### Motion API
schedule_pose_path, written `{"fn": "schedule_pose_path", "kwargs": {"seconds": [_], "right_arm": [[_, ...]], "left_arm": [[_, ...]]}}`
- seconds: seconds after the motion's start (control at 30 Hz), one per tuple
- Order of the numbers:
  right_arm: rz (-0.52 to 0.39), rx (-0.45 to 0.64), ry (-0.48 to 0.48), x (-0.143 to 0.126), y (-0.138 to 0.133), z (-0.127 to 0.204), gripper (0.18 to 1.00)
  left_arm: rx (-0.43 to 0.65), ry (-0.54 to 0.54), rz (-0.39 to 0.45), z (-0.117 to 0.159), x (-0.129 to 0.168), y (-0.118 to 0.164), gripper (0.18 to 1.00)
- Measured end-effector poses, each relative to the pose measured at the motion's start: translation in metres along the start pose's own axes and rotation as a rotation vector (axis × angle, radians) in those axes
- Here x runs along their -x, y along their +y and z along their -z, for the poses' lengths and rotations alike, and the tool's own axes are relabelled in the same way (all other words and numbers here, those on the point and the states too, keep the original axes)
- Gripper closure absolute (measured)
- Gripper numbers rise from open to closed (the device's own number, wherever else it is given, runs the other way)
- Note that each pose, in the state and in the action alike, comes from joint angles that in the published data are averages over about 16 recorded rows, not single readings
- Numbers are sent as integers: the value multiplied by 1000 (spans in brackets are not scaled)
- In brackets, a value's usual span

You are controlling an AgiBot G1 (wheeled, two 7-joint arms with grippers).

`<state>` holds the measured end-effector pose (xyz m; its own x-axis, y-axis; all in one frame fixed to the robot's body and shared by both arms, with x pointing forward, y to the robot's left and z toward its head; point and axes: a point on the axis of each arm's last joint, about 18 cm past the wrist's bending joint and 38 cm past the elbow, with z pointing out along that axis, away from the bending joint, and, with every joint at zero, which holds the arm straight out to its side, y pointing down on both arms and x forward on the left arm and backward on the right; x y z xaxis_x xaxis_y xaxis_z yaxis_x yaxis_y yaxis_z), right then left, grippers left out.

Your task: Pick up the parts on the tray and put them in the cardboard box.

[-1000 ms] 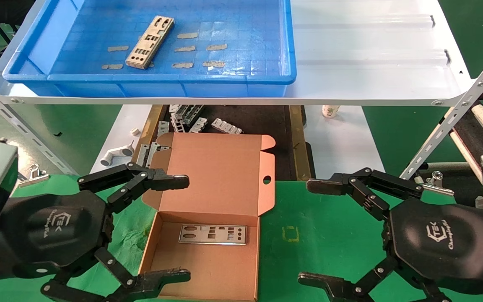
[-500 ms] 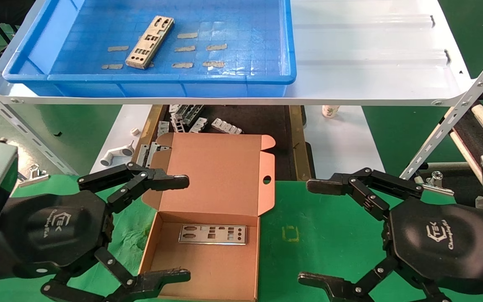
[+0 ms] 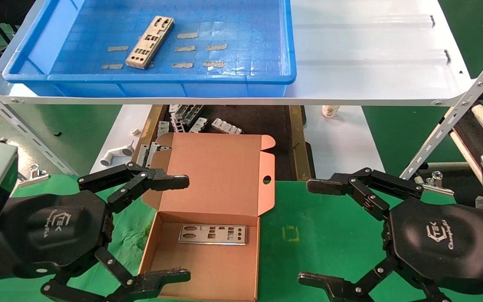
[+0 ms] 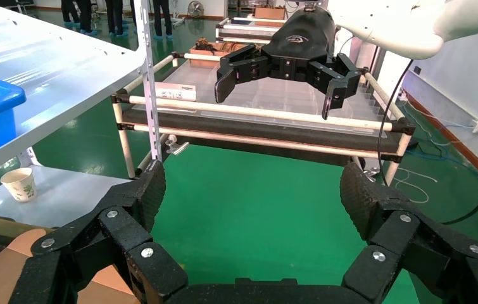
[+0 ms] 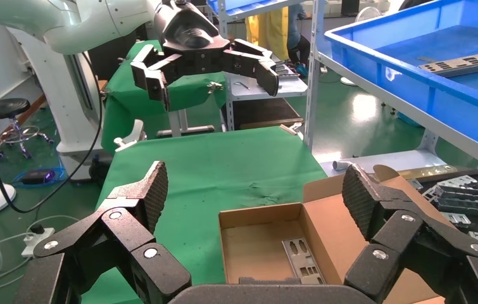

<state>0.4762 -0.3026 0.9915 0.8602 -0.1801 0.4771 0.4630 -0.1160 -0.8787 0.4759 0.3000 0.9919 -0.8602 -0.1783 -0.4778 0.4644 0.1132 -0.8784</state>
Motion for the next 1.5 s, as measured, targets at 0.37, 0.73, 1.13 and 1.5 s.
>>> {"fn": "schedule_pose_path", "kwargs": {"seconds": [0.37, 0.73, 1.13, 1.5], "right_arm": [[0, 0, 0, 0, 0, 0, 178], [0, 0, 0, 0, 0, 0, 178], [0, 0, 0, 0, 0, 0, 178], [0, 0, 0, 0, 0, 0, 178]], "left_arm": [[0, 0, 0, 0, 0, 0, 184], [0, 0, 0, 0, 0, 0, 184], [0, 0, 0, 0, 0, 0, 184], [0, 0, 0, 0, 0, 0, 184]]}}
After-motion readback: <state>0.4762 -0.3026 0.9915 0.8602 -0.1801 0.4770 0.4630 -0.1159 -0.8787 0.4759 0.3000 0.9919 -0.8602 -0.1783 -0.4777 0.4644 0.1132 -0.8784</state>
